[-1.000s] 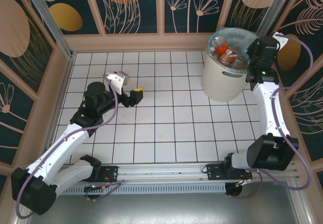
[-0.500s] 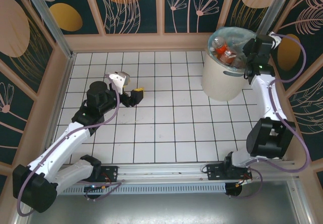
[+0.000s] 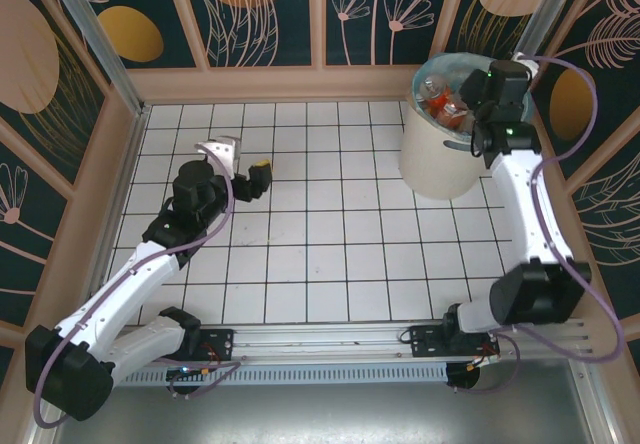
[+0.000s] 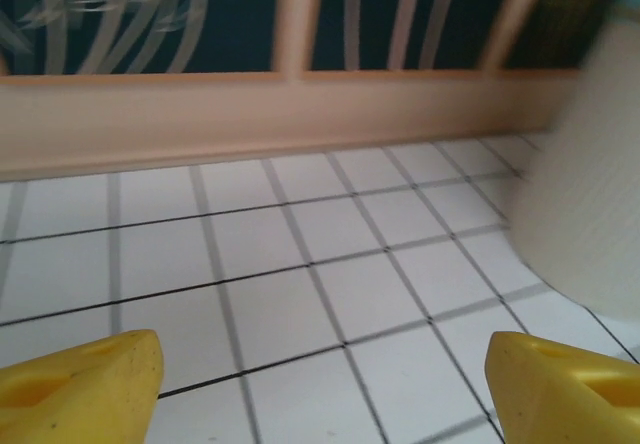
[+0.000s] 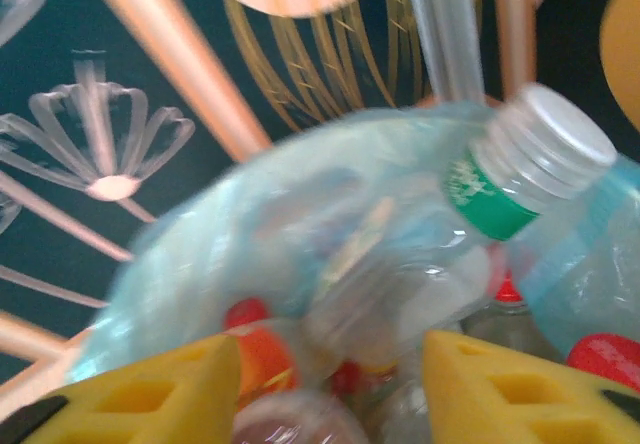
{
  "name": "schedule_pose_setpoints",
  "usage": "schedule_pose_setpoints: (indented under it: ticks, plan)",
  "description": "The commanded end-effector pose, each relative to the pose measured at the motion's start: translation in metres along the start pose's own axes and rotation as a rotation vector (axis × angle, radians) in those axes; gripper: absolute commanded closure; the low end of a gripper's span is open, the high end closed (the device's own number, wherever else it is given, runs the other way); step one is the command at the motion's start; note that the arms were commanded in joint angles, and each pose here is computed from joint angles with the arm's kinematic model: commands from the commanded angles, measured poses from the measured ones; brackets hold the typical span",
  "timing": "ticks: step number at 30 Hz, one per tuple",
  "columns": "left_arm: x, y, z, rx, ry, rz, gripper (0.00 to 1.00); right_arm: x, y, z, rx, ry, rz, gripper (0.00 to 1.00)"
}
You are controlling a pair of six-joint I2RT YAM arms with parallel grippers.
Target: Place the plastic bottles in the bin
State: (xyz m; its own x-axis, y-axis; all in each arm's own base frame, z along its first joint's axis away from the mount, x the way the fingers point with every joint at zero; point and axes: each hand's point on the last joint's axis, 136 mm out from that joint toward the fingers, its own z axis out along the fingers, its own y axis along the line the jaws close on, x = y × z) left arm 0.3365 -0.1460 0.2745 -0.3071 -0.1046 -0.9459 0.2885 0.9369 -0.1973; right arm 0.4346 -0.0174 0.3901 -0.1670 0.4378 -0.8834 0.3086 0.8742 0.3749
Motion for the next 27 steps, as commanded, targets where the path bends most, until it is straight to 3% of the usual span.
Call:
schedule_pose_setpoints:
  ticks: [1,6,11,15,18,23,27]
  plan:
    - [-0.024,0.055,-0.013,-0.314,-0.151,-0.125,0.15,-0.043,0.009,-0.075,-0.057,-0.187,0.004,0.42]
    - [-0.010,0.100,-0.031,-0.532,-0.293,-0.111,0.10,0.013,-0.014,-0.115,-0.179,-0.186,-0.065,0.37]
    - [0.023,0.148,-0.045,-0.693,-0.309,-0.071,0.09,0.099,-0.046,-0.112,-0.209,-0.125,-0.211,0.38]
    - [0.054,0.167,-0.046,-0.704,-0.297,-0.030,0.11,0.165,-0.072,-0.089,-0.191,-0.086,-0.308,0.38]
    - [0.073,0.174,-0.041,-0.703,-0.255,0.015,0.11,0.194,-0.085,-0.078,-0.200,-0.141,-0.332,0.37]
    - [0.089,0.178,-0.026,-0.608,-0.233,0.047,0.12,0.218,-0.098,-0.071,-0.209,-0.220,-0.336,0.35]
    - [0.090,0.183,-0.017,-0.521,-0.269,0.050,0.12,0.235,-0.105,-0.057,-0.218,-0.213,-0.396,0.34]
